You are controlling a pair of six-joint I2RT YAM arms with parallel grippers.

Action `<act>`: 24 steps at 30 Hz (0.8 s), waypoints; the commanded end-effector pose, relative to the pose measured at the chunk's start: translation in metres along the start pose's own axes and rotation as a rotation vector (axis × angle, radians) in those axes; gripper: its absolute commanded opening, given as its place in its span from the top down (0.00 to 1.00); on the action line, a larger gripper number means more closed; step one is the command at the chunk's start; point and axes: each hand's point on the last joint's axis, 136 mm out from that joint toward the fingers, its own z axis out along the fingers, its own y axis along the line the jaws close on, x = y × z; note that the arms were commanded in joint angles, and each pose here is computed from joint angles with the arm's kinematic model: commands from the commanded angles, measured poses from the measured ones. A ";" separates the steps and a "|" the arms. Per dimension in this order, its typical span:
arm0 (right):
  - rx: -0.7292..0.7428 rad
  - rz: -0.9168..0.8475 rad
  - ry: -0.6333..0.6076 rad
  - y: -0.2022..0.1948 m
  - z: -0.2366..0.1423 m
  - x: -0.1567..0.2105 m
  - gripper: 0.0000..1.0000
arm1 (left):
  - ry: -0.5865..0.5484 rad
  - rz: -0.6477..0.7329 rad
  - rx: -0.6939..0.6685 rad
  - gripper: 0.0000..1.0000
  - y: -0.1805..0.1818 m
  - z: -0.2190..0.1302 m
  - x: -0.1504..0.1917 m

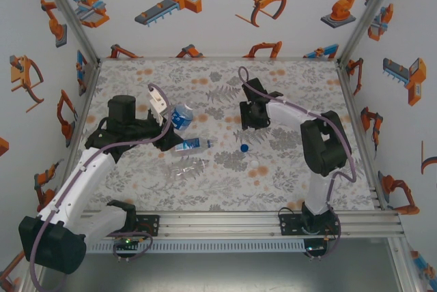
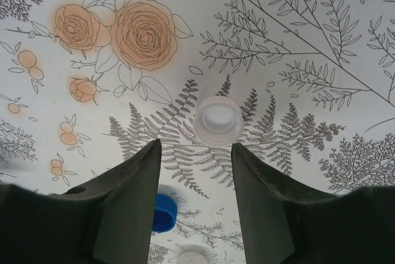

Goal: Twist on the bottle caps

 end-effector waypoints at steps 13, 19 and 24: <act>0.008 0.016 -0.027 -0.003 -0.008 -0.020 0.49 | 0.002 0.020 0.009 0.96 -0.005 -0.001 0.002; -0.001 0.021 -0.011 -0.003 -0.001 -0.019 0.49 | 0.004 0.023 0.007 0.96 -0.005 -0.001 0.002; 0.002 0.021 0.000 -0.004 0.003 -0.016 0.49 | 0.005 0.023 0.005 0.96 -0.005 -0.001 0.002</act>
